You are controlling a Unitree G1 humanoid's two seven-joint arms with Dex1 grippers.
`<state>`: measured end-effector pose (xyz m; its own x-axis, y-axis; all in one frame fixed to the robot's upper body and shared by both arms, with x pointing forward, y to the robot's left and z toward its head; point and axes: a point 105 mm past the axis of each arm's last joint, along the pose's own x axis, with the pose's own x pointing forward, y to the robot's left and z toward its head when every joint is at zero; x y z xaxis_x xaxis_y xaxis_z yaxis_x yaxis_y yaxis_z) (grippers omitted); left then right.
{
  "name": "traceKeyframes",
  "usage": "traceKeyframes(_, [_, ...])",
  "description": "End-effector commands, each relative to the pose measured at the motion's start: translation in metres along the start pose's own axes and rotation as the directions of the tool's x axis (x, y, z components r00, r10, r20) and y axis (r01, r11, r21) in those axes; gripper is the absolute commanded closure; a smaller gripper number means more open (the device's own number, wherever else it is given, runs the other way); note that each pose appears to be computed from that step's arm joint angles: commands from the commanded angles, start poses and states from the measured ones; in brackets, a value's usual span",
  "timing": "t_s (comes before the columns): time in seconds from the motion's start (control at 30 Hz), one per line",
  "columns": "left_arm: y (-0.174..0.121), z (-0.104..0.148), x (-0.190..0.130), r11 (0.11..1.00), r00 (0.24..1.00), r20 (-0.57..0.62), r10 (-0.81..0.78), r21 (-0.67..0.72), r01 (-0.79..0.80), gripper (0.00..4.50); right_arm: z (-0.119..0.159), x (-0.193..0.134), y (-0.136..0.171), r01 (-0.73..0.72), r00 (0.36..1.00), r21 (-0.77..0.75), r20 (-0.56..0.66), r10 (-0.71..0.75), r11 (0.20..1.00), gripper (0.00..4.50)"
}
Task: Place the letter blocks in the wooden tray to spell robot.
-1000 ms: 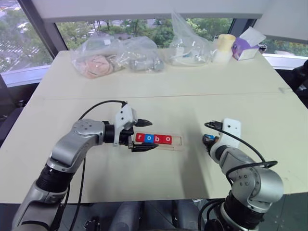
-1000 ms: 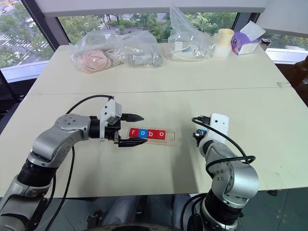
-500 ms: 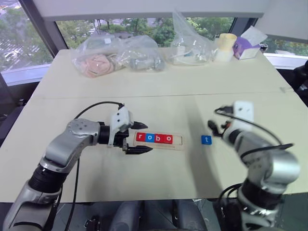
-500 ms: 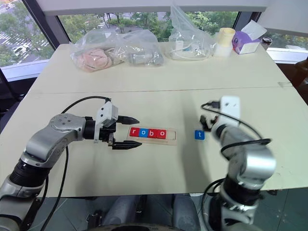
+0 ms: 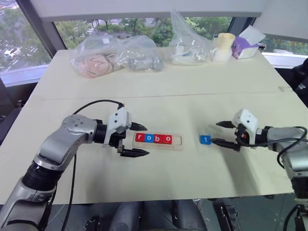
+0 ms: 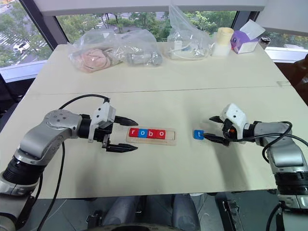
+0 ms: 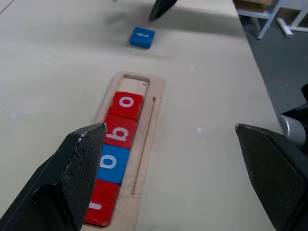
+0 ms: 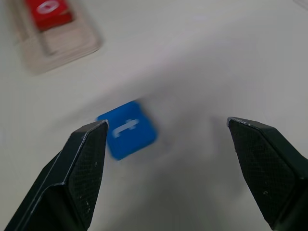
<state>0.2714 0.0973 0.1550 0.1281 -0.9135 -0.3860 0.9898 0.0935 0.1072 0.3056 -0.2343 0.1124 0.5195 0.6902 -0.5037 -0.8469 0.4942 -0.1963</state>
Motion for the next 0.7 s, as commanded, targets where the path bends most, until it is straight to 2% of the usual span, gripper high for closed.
traceKeyframes(0.03, [-0.003,0.005,-0.005,1.0,1.0,0.002,0.011,0.019,-0.011,0.0,0.005,0.006,0.006,-0.087,0.996,-0.101,-0.008,0.086,0.991,0.45])
traceKeyframes(0.13, [-0.004,0.004,-0.006,1.0,1.0,-0.003,0.015,0.009,-0.015,0.0,-0.002,0.015,0.009,-0.121,0.993,-0.126,-0.022,0.119,0.985,0.45])
traceKeyframes(0.3, [-0.004,0.005,-0.008,0.999,0.999,-0.003,0.033,0.002,-0.033,0.0,-0.011,0.018,-0.003,-0.099,0.995,-0.154,-0.043,0.093,0.983,0.45])
traceKeyframes(0.4, [-0.003,0.004,-0.01,0.999,0.999,-0.006,0.046,-0.003,-0.046,0.0,-0.011,0.013,-0.004,-0.114,0.993,-0.143,-0.023,0.112,0.983,1.35])
traceKeyframes(0.53, [-0.002,0.003,-0.011,0.999,0.999,-0.011,0.051,-0.005,-0.051,0.0,-0.007,0.014,0.001,-0.14,0.99,-0.154,-0.015,0.139,0.978,3.28])
traceKeyframes(0.63, [-0.001,0.003,-0.011,0.999,0.998,-0.013,0.053,-0.006,-0.054,0.0,0.001,0.017,0.002,-0.137,0.99,-0.14,0.008,0.14,0.981,3.34])
traceKeyframes(0.7, [0.001,0.002,-0.013,0.998,0.998,-0.019,0.062,-0.004,-0.062,0.0,0.017,0.02,0.002,-0.125,0.99,-0.148,0.042,0.133,0.981,3.34])
